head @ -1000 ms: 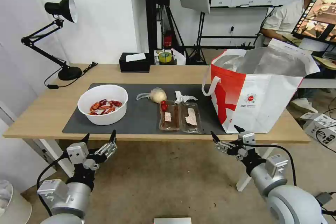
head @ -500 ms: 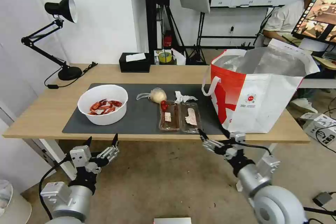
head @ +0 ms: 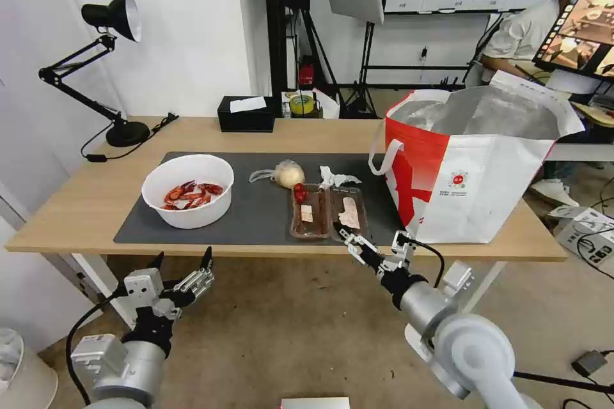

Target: Pick up the trash from the table and place it into the takeout bag.

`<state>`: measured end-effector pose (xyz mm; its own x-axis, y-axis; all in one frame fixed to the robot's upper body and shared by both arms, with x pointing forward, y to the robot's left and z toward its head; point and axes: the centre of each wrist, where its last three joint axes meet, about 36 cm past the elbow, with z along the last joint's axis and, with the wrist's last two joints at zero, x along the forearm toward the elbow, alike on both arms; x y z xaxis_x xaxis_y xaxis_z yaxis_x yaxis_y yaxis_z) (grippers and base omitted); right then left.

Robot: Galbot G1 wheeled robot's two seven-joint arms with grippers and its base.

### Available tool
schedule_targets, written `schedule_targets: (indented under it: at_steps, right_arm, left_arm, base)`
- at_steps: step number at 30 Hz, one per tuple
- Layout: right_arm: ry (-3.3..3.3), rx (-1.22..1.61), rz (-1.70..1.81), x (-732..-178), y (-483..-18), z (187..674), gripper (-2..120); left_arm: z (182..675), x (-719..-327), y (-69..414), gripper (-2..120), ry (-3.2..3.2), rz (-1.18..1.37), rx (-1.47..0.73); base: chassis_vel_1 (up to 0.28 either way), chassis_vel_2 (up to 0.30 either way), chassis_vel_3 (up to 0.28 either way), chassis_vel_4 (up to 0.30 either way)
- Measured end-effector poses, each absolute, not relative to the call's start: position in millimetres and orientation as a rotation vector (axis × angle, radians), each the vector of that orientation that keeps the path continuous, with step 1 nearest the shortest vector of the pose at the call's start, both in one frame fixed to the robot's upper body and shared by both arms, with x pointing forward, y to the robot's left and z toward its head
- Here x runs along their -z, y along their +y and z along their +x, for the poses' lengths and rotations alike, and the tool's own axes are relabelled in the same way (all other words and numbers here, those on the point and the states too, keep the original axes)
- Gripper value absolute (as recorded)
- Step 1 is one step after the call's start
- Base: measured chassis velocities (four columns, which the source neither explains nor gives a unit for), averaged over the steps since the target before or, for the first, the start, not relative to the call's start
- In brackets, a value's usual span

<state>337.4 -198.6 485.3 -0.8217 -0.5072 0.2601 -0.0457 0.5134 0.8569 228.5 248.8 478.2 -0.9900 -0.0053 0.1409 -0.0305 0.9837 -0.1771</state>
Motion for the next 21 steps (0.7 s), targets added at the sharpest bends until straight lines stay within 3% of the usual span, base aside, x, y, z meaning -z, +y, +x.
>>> schedule_targets:
  at_steps: [21]
  right_arm:
    - [-2.119, 1.522, 0.280, -466.6, -160.1, 352.9, 100]
  left_arm:
    - [227.7, -468.4, 249.1, 100, -2.973, 0.007, -0.317]
  base:
    - [0.000, 0.000, 0.000, 0.000]
